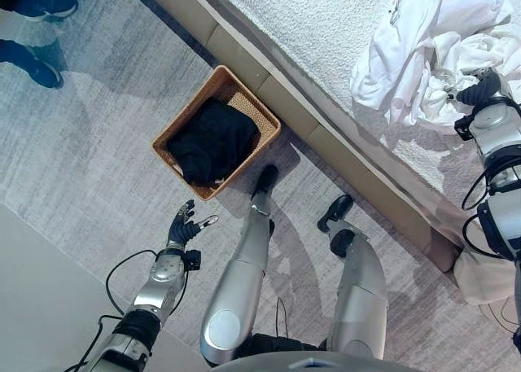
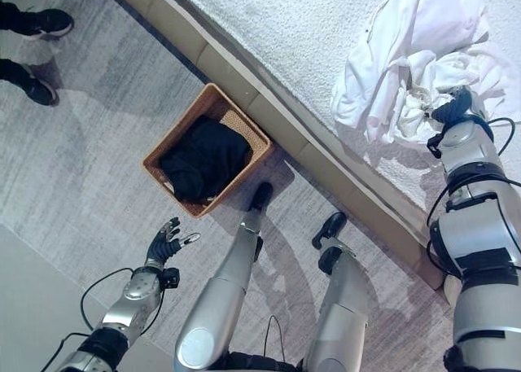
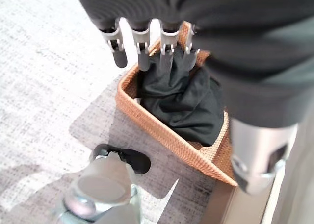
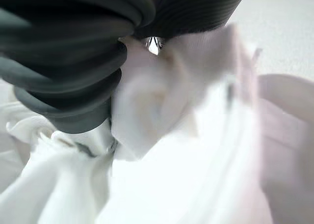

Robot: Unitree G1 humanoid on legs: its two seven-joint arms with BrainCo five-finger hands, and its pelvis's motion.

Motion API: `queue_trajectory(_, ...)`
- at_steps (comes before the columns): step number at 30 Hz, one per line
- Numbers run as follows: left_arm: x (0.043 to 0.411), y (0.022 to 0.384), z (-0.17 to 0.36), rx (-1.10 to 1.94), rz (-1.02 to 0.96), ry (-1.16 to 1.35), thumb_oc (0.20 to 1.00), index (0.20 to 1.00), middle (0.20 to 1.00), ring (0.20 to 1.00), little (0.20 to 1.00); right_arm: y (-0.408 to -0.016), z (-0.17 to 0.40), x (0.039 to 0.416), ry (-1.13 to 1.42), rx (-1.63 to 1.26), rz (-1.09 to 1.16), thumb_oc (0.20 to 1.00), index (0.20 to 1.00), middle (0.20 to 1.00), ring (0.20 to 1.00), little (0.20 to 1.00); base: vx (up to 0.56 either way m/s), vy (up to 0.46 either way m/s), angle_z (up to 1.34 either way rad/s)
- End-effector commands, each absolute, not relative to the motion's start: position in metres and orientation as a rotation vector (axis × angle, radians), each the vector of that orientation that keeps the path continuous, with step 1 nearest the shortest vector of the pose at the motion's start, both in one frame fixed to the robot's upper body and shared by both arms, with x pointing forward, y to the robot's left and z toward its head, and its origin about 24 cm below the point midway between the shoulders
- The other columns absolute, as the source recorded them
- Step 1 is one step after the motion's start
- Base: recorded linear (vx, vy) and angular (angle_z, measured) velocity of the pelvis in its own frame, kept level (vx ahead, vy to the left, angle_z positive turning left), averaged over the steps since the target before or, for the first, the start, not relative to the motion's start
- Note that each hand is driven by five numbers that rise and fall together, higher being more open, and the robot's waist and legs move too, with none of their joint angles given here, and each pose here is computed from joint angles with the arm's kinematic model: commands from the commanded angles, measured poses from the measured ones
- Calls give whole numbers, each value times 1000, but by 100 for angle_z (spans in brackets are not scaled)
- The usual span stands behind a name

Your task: Pick up clothes into the bucket

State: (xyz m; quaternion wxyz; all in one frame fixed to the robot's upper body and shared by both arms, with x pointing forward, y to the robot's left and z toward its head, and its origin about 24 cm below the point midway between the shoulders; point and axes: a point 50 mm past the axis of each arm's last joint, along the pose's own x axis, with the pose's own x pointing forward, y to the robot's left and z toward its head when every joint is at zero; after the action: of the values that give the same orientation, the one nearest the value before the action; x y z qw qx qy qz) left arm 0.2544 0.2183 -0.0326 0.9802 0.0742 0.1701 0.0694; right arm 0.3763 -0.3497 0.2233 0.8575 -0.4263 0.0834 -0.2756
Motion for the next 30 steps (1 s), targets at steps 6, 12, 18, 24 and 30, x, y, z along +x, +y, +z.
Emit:
queue_trajectory(6, 257, 230, -28, 121, 202, 325, 1000, 1000, 1000, 1000, 1000, -352, 283, 370, -42, -924, -633, 200, 200, 200, 200, 200, -10, 24, -12)
queue_trajectory(12, 262, 242, -14, 134, 226, 269, 1000, 1000, 1000, 1000, 1000, -331, 333, 366, -240, -1007, -618, 200, 200, 200, 200, 200, -42, 74, -22)
queue_trajectory(18, 270, 252, 10, 176, 219, 174, 1000, 1000, 1000, 1000, 1000, -308, 368, 356, -422, -1083, -588, 200, 200, 200, 200, 200, 8, 56, -43)
queue_trajectory(24, 286, 249, 47, 228, 173, 35, 1000, 1000, 1000, 1000, 1000, -280, 369, 347, -567, -1089, -479, 200, 200, 200, 200, 200, 40, 12, -31)
queue_trajectory(30, 297, 223, 102, 249, 54, -192, 1000, 1000, 1000, 1000, 1000, -255, 334, 341, -598, -991, -221, 200, 200, 200, 200, 200, 46, -21, -24)
